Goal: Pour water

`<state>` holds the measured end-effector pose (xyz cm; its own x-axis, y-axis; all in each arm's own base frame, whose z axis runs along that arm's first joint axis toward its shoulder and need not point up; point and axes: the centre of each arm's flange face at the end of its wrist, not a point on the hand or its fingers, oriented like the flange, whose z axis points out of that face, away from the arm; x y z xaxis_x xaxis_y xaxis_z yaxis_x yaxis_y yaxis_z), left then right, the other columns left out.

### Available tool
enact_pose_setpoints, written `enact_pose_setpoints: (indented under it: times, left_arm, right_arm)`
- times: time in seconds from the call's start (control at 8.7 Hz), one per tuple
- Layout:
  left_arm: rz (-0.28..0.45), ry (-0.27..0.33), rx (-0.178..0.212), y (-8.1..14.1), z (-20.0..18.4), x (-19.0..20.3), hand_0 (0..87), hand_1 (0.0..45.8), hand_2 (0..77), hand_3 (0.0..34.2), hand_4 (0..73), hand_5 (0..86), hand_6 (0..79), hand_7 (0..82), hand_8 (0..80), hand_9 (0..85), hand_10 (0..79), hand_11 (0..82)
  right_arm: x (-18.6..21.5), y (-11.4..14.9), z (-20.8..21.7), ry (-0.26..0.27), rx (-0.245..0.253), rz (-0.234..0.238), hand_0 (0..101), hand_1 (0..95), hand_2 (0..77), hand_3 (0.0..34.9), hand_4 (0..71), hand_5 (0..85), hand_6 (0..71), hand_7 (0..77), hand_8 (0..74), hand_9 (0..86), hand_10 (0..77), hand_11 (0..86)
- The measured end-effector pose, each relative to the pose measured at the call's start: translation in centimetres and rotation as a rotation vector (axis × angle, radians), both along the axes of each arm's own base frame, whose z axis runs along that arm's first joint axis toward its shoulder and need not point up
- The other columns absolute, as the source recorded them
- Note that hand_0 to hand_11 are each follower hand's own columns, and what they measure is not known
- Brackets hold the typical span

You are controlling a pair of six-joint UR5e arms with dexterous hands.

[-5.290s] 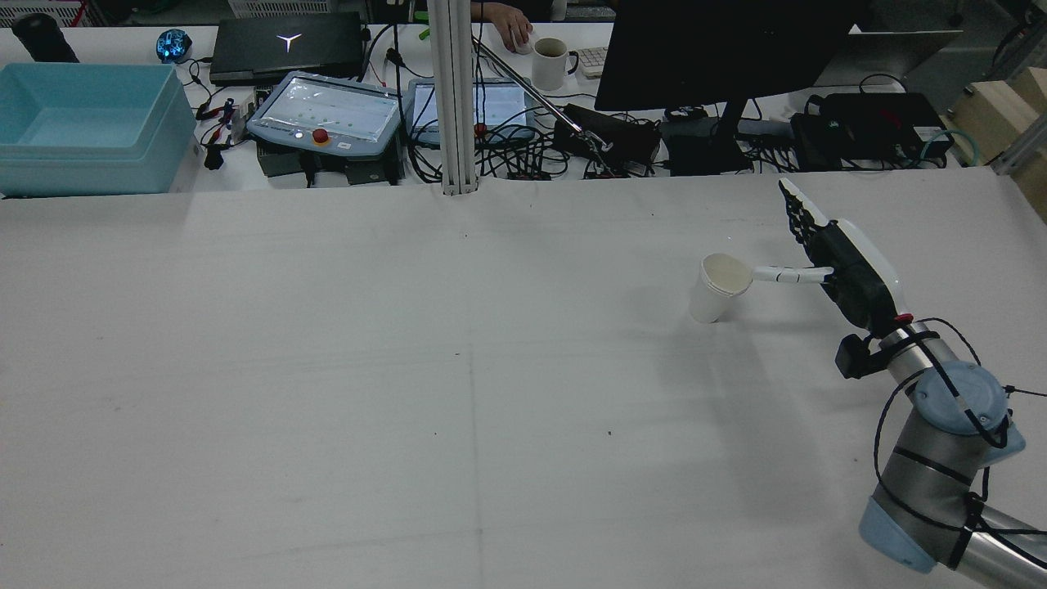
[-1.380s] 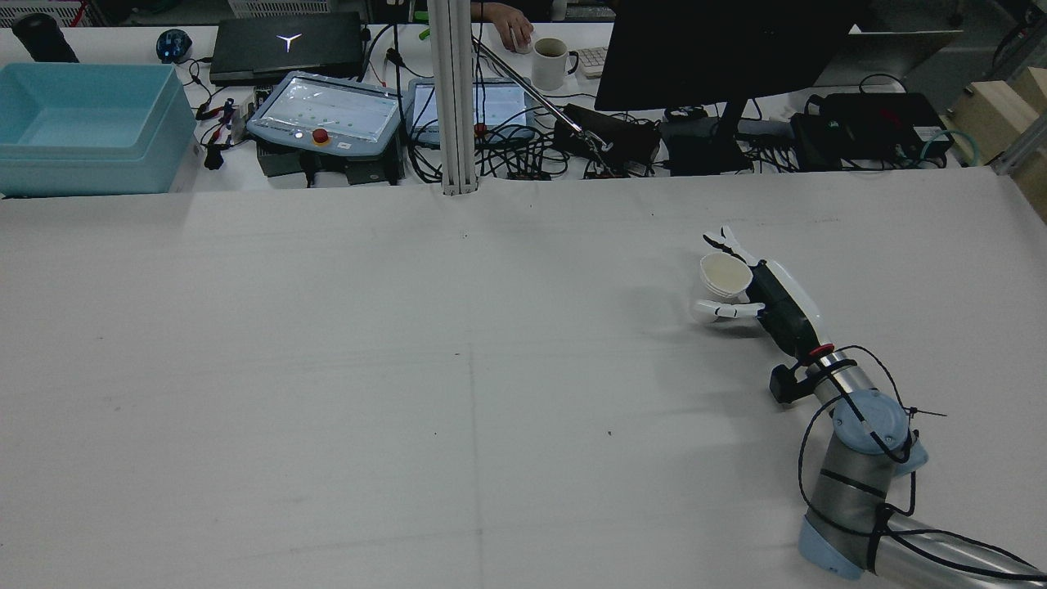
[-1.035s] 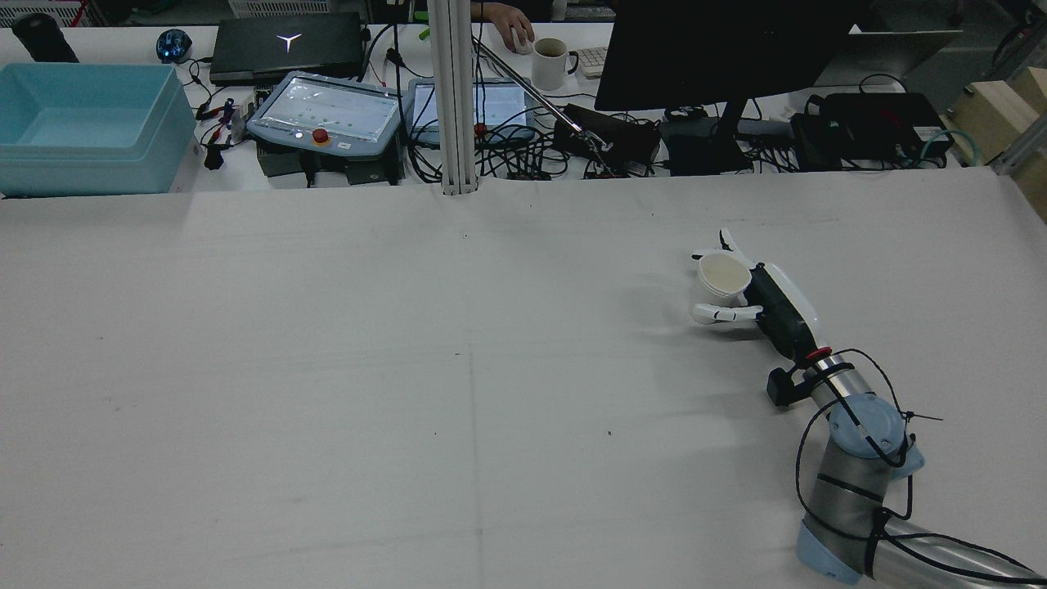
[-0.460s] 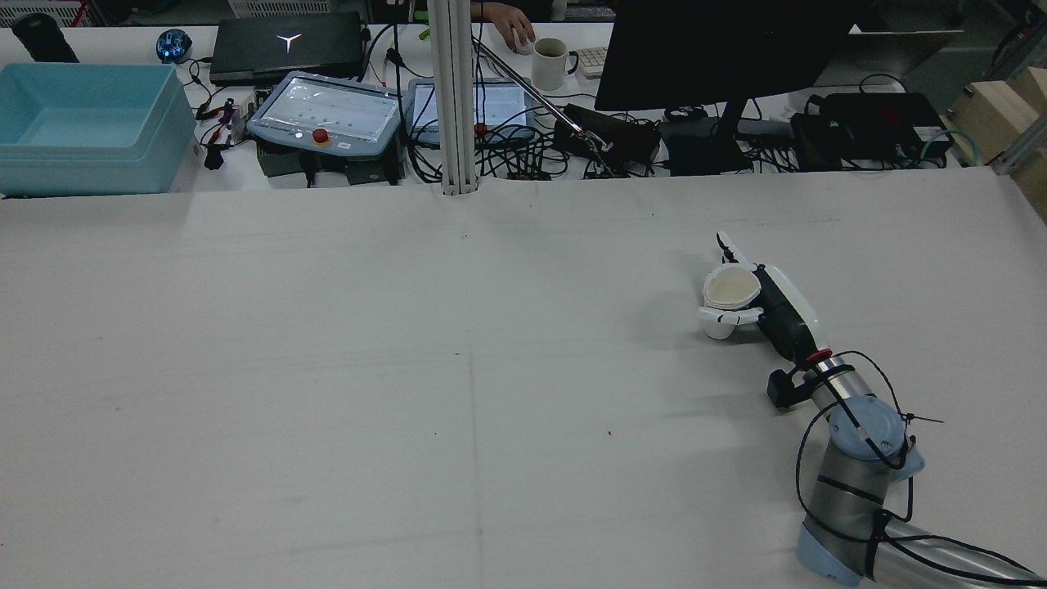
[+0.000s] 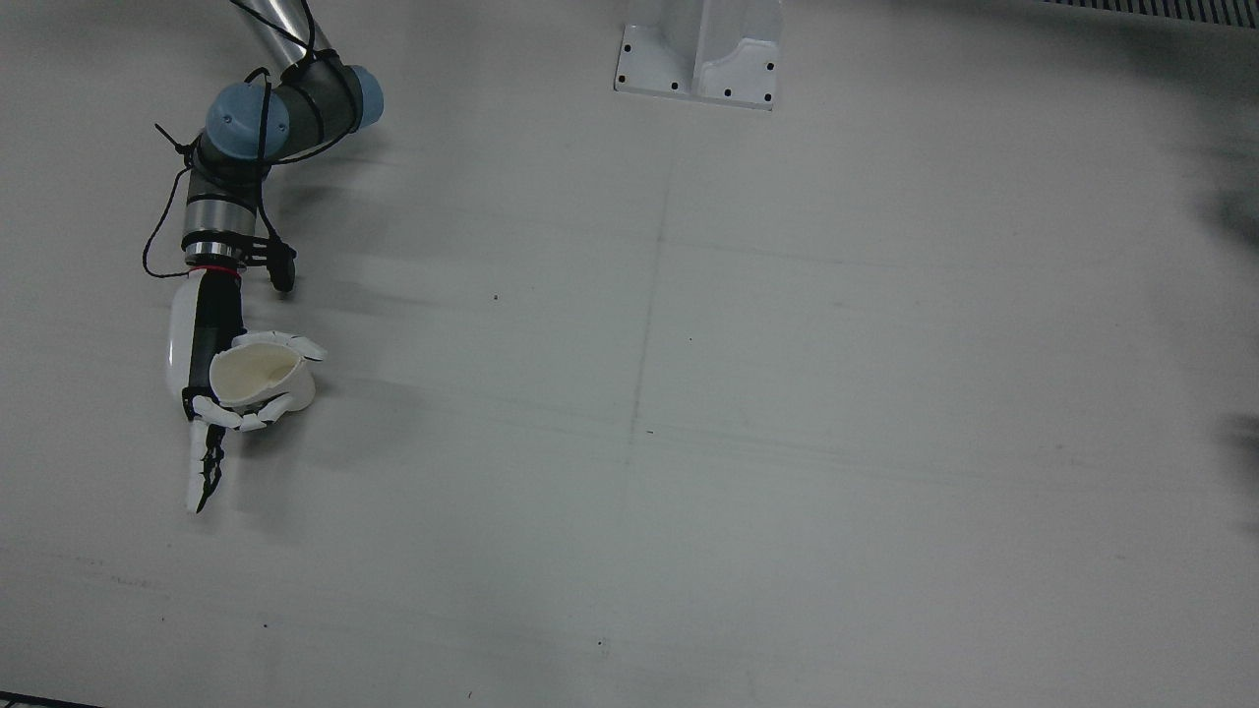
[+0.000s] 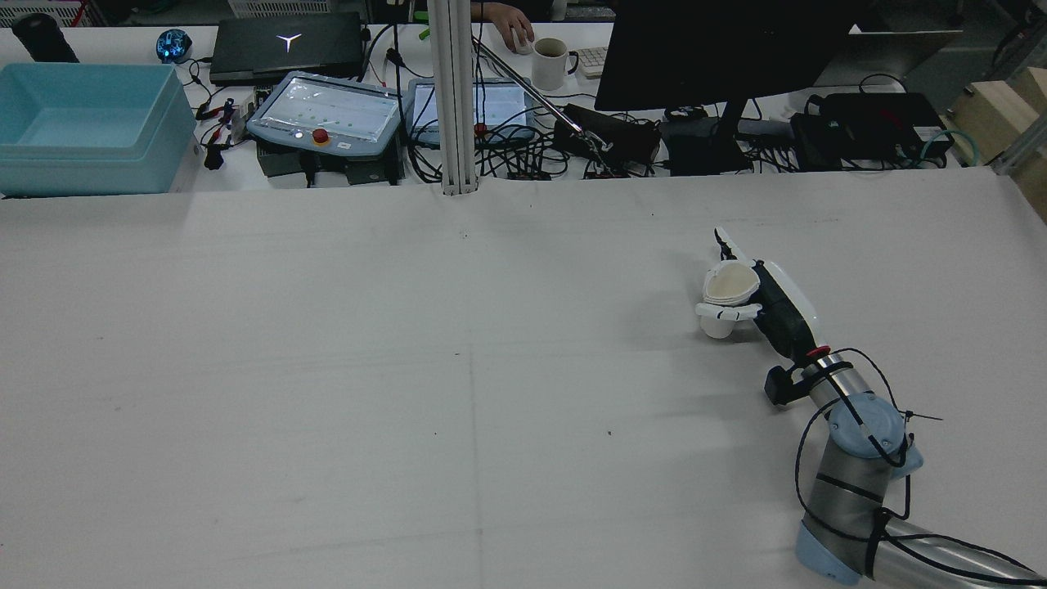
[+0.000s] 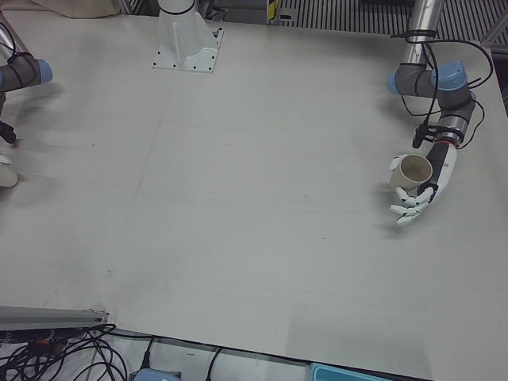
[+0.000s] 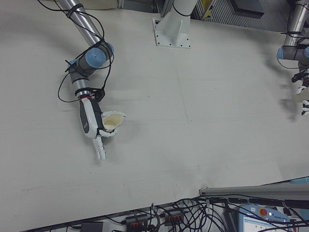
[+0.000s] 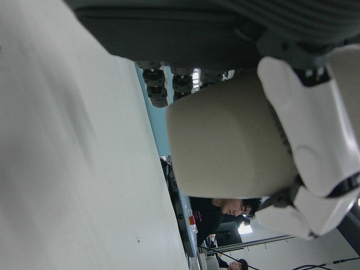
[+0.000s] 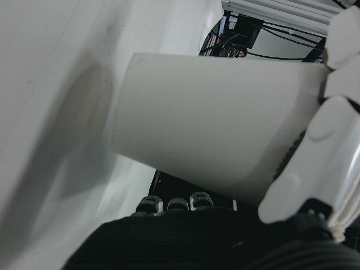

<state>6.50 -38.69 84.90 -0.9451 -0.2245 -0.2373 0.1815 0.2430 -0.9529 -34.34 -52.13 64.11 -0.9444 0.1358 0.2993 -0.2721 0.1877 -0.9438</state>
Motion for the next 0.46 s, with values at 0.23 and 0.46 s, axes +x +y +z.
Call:
enact_pose_setpoints:
  times: [0.23,0.46]
  left_arm:
    - [0.005,0.014,0.021,-0.8,-1.9,0.6,48.4,8.2,45.3,0.0,32.7,56.7,22.4,38.2,12.0,20.7,9.3,14.7]
    - [0.025,0.029,0.053,-2.9,-6.4,2.5,49.0,8.2,45.3,0.0,32.7,56.7,25.1,39.8,13.6,21.3,9.3,14.7]
  right_arm:
    - [0.9,-0.8,-1.9,-0.033,0.022,0.011,47,8.2,19.6,0.0,60.0,43.1,2.2,4.4,0.5,0.5,2.2,2.7]
    - [2.2,-1.4,-4.4,-0.046,0.036,0.029,48,8.2,19.1,0.0,60.0,43.1,2.2,5.5,0.5,0.5,1.1,2.2]
